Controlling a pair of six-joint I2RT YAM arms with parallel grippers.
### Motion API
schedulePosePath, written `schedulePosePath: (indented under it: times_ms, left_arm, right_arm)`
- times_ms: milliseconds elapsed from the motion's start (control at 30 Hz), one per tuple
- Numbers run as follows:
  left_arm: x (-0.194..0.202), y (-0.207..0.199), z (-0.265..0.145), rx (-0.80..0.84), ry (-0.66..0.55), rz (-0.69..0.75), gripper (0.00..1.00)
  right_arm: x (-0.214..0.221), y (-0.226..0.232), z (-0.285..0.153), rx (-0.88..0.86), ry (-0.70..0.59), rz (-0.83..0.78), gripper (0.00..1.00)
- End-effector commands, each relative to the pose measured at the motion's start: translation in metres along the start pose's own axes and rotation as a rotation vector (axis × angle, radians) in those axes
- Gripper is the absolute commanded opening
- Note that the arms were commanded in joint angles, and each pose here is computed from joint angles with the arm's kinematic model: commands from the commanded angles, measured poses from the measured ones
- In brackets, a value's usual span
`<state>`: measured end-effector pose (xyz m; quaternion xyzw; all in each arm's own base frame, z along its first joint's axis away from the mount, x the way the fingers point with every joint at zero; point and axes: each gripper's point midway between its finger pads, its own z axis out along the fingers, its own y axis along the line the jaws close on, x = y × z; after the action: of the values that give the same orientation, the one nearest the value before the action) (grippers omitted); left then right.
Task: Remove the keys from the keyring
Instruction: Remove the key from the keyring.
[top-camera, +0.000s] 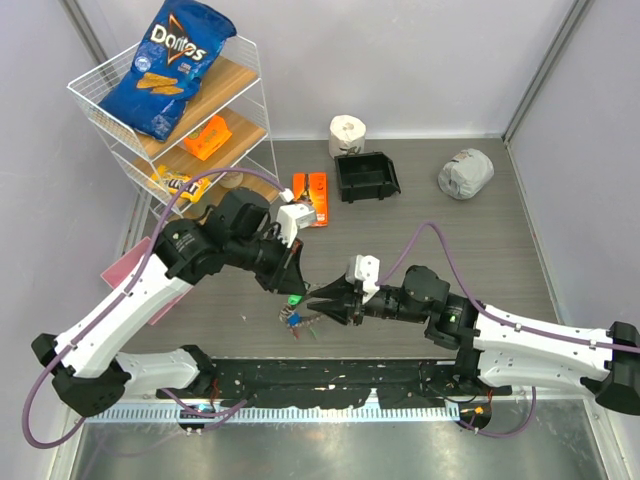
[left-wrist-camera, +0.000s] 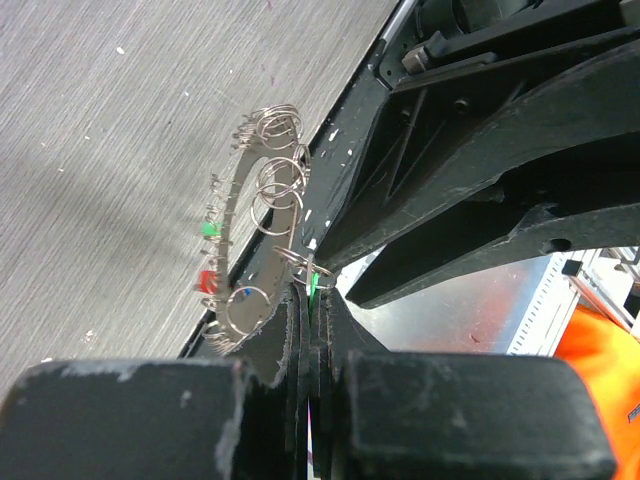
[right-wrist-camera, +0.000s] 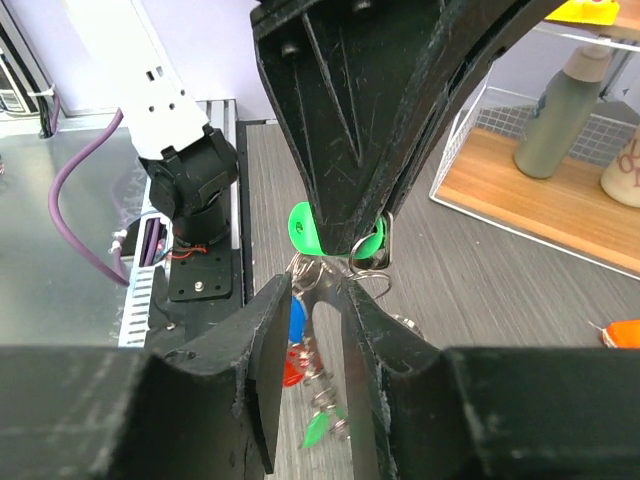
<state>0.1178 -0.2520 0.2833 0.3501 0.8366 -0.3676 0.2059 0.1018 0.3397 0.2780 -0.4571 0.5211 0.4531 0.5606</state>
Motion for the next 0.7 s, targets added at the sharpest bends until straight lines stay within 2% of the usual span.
schedulePosePath:
  times_ms: [0, 667]
  left_arm:
    - [-0.0213, -0.0139, -0.0168, 0.031, -0.111, 0.048, 0.0]
    - [-0.0198, -0.0216, -0.0227, 0.058, -0.132, 0.049, 0.0]
  right_arm:
    - [-0.0315, -0.0013, 0.0062, 0.011, -0.083, 0.023, 0.33]
    - [-0.0372, -0.0095, 0.0148, 0.041, -0.086, 0.001, 0.33]
